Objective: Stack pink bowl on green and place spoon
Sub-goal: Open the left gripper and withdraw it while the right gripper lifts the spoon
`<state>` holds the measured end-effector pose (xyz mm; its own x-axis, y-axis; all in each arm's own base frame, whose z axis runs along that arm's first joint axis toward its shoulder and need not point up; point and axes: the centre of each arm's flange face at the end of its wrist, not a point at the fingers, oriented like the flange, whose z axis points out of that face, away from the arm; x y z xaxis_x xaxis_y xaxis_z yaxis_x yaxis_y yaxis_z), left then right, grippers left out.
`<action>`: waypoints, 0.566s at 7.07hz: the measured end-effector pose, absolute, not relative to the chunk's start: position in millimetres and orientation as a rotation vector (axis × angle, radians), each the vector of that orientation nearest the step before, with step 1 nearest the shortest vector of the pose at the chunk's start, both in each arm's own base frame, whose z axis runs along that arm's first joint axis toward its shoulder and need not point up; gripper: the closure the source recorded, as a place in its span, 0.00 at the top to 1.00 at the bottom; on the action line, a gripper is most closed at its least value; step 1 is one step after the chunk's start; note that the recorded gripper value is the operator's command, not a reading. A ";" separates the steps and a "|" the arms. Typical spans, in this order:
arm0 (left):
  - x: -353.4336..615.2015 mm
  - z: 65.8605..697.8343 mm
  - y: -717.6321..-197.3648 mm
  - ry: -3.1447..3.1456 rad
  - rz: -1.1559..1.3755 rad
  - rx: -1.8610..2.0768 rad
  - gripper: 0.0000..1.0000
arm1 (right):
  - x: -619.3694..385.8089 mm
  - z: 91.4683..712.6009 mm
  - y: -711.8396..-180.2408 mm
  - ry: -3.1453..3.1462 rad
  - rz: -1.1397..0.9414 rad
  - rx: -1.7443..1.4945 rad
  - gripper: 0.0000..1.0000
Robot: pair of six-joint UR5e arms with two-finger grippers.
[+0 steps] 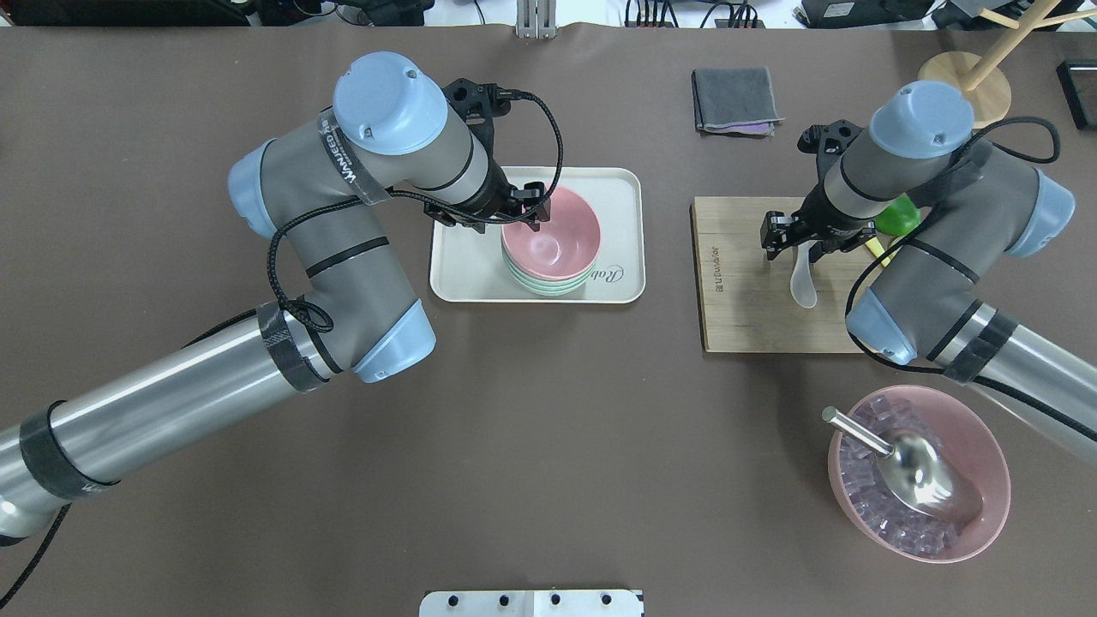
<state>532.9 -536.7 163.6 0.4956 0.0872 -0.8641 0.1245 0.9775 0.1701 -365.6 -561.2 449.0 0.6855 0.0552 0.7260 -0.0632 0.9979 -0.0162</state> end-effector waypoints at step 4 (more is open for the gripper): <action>531.8 166.3 -539.4 1.051 -0.039 0.252 0.97 | -353.1 455.4 -565.6 -0.826 0.078 -0.014 0.00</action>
<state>531.8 -539.4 166.3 0.4988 0.0878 -0.8622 0.1522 0.9705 0.1869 -353.1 -565.6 455.4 0.6749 0.0744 0.7342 -0.0639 0.9971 -0.0424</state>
